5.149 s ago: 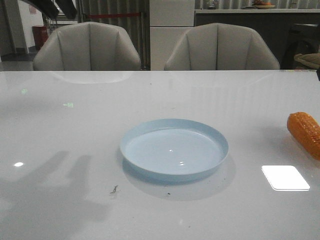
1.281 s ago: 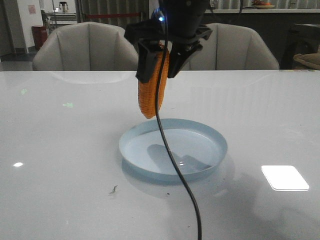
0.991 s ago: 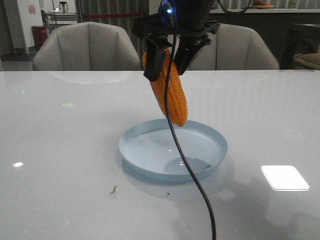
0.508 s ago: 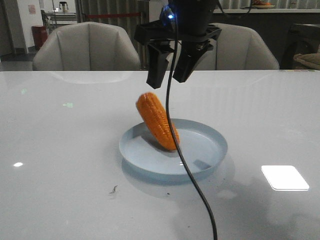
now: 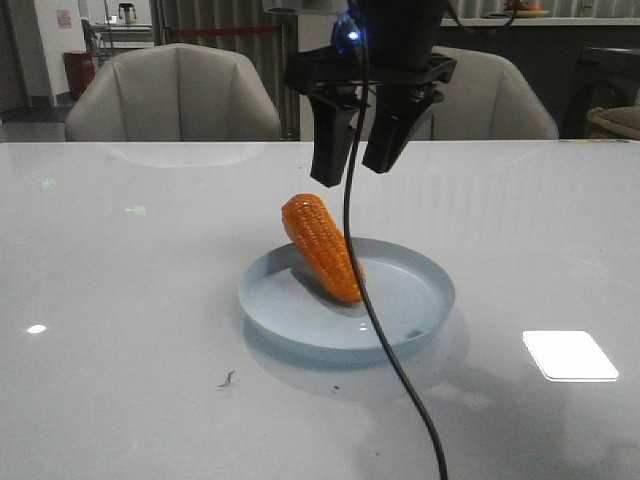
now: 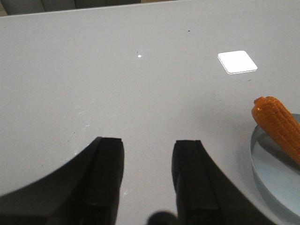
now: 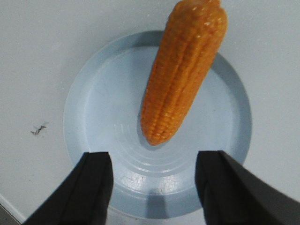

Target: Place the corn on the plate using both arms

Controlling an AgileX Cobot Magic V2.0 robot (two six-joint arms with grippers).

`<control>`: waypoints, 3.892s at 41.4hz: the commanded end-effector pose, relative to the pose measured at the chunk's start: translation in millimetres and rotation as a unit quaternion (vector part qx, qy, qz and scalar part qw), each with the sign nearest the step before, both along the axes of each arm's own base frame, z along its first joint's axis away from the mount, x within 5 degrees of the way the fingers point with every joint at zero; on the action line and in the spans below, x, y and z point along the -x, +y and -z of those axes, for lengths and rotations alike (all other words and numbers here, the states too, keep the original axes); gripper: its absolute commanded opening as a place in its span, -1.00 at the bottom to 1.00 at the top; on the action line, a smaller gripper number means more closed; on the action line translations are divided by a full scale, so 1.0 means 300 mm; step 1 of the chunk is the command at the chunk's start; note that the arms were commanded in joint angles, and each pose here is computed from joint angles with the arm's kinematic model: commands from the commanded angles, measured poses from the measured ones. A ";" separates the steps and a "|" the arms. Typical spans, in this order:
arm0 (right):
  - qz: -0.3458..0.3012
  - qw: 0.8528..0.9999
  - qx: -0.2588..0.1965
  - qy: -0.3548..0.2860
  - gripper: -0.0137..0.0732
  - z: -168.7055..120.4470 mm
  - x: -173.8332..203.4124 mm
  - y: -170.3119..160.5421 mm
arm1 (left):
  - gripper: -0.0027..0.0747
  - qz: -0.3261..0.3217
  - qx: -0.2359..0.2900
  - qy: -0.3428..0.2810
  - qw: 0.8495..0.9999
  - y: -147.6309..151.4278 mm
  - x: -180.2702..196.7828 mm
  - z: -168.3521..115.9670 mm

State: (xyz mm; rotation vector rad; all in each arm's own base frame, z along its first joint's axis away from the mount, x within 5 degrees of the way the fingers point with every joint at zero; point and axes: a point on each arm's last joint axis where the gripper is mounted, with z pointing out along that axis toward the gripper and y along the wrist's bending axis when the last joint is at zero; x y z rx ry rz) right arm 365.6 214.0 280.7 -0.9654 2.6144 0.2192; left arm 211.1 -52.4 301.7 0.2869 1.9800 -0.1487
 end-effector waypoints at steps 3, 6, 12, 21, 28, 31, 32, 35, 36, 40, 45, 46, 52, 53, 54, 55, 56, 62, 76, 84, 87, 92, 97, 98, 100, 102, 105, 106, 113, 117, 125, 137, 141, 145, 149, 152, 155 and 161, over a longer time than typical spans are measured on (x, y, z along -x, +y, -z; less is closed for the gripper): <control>0.003 0.993 -0.057 -0.106 0.46 -0.243 0.059 -0.043 | -0.06 -0.008 0.023 -0.056 0.998 0.001 -0.003 -0.066; 0.008 0.989 -0.069 -0.128 0.46 -0.310 0.089 -0.072 | -0.06 -0.008 0.023 -0.056 0.998 0.001 -0.003 -0.066; 0.050 0.979 -0.099 -0.171 0.46 -0.441 0.142 -0.170 | -0.06 -0.008 0.023 -0.056 0.998 0.001 -0.003 -0.066; 0.122 0.956 -0.120 -0.236 0.46 -0.606 0.227 -0.369 | -0.06 -0.008 0.023 -0.056 0.998 0.001 -0.003 -0.066; 0.186 0.943 -0.107 -0.255 0.46 -0.674 0.294 -0.530 | -0.06 -0.008 0.023 -0.056 0.998 0.001 -0.003 -0.066; 0.210 0.943 -0.093 -0.241 0.46 -0.677 0.317 -0.583 | -0.06 -0.008 0.023 -0.056 0.998 0.001 -0.003 -0.066; 0.220 0.943 -0.087 -0.234 0.46 -0.676 0.325 -0.604 | -0.06 -0.008 0.023 -0.056 0.998 0.001 -0.003 -0.066; 0.243 0.943 -0.075 -0.216 0.46 -0.669 0.336 -0.651 | -0.06 -0.008 0.023 -0.056 0.998 0.001 -0.003 -0.066; 0.250 0.943 -0.070 -0.208 0.46 -0.666 0.340 -0.666 | -0.06 -0.008 0.023 -0.056 0.998 0.001 -0.003 -0.066; 0.270 0.944 -0.058 -0.182 0.46 -0.646 0.348 -0.703 | -0.06 -0.008 0.023 -0.055 0.998 0.001 -0.005 -0.064; 0.281 0.942 -0.055 -0.175 0.46 -0.604 0.345 -0.719 | -0.06 -0.007 0.019 -0.055 0.998 0.001 -0.005 -0.064; 0.281 0.942 -0.054 -0.173 0.46 -0.589 0.344 -0.719 | -0.06 -0.007 0.017 -0.056 0.998 0.001 -0.005 -0.064; 0.287 0.941 -0.054 -0.170 0.46 -0.493 0.346 -0.720 | -0.06 -0.007 0.017 -0.056 0.998 0.001 -0.005 -0.064; 0.288 0.941 -0.054 -0.169 0.45 -0.469 0.348 -0.721 | -0.06 -0.007 0.017 -0.056 0.998 0.001 -0.005 -0.064; 0.289 0.941 -0.054 -0.169 0.43 -0.451 0.351 -0.721 | -0.06 -0.007 0.017 -0.056 0.998 0.001 -0.005 -0.064; 0.290 0.940 -0.055 -0.171 0.40 -0.438 0.359 -0.721 | -0.06 -0.007 0.017 -0.056 0.998 0.001 -0.005 -0.064; 0.291 0.940 -0.054 -0.167 0.36 -0.411 0.364 -0.721 | -0.06 -0.007 0.017 -0.056 0.998 0.001 -0.005 -0.064; 0.298 0.934 -0.058 -0.187 0.02 -0.317 0.415 -0.722 | -0.06 -0.006 0.016 -0.056 0.998 0.001 -0.005 -0.064; 0.301 0.927 -0.064 -0.214 -0.22 -0.243 0.553 -0.718 | -0.06 -0.006 0.016 -0.056 0.998 0.001 -0.005 -0.064; 0.300 0.935 -0.057 -0.183 -0.22 -0.229 0.571 -0.716 | -0.06 -0.007 0.019 -0.052 0.998 0.001 -0.005 -0.062; 0.300 0.935 -0.056 -0.181 -0.22 -0.228 0.572 -0.716 | -0.06 -0.006 0.018 -0.045 0.999 0.000 -0.003 -0.058; 0.300 0.935 -0.056 -0.181 -0.22 -0.228 0.572 -0.716 | -0.06 -0.006 0.018 -0.045 0.999 0.000 -0.003 -0.058; 0.300 0.935 -0.056 -0.181 -0.22 -0.228 0.572 -0.716 | -0.06 -0.006 0.018 -0.045 0.999 0.000 -0.003 -0.058; 0.300 0.935 -0.056 -0.181 -0.22 -0.228 0.572 -0.716 | -0.06 -0.006 0.018 -0.045 0.999 0.000 -0.003 -0.058; 0.300 0.935 -0.056 -0.181 -0.22 -0.228 0.572 -0.716 | -0.06 -0.006 0.018 -0.045 0.999 0.000 -0.003 -0.058; 0.300 0.935 -0.056 -0.181 -0.22 -0.228 0.572 -0.716 | -0.06 -0.006 0.018 -0.045 0.999 0.000 -0.003 -0.058; 0.300 0.935 -0.056 -0.181 -0.22 -0.228 0.572 -0.716 | -0.06 -0.006 0.018 -0.045 0.999 0.000 -0.003 -0.058; 0.300 0.935 -0.056 -0.181 -0.22 -0.228 0.572 -0.716 | -0.06 -0.006 0.018 -0.045 0.999 0.000 -0.003 -0.058; 0.300 0.935 -0.056 -0.181 -0.22 -0.228 0.572 -0.716 | -0.09 -0.011 0.018 -0.061 0.998 0.008 -0.002 -0.070; 0.300 0.935 -0.056 -0.181 -0.22 -0.228 0.572 -0.716 | -0.24 -0.026 0.020 -0.073 0.997 0.035 0.013 -0.089; 0.300 0.935 -0.056 -0.181 -0.22 -0.228 0.572 -0.716 | -0.70 -0.055 0.026 -0.105 0.993 0.086 0.084 -0.120; 0.300 0.935 -0.056 -0.181 -0.22 -0.228 0.572 -0.716 | -0.69 -0.109 0.027 -0.157 0.981 0.158 0.263 -0.046; 0.300 0.935 -0.056 -0.181 -0.22 -0.228 0.572 -0.716 | -0.69 -0.115 0.031 -0.193 0.974 0.165 0.323 -0.008; 0.300 0.935 -0.056 -0.181 -0.22 -0.228 0.572 -0.716 | -0.69 -0.117 0.034 -0.219 0.968 0.168 0.381 0.044; 0.300 0.935 -0.056 -0.181 -0.22 -0.228 0.572 -0.716 | -0.69 -0.118 0.037 -0.242 0.962 0.170 0.428 0.099; 0.300 0.935 -0.056 -0.181 -0.22 -0.228 0.572 -0.716 | -0.69 -0.118 0.040 -0.266 0.956 0.172 0.466 0.137; 0.300 0.935 -0.056 -0.181 -0.22 -0.228 0.572 -0.716 | -0.69 -0.119 0.042 -0.283 0.951 0.173 0.491 0.171; 0.300 0.935 -0.056 -0.181 -0.22 -0.228 0.572 -0.716 | -0.69 -0.119 0.045 -0.303 0.944 0.175 0.519 0.230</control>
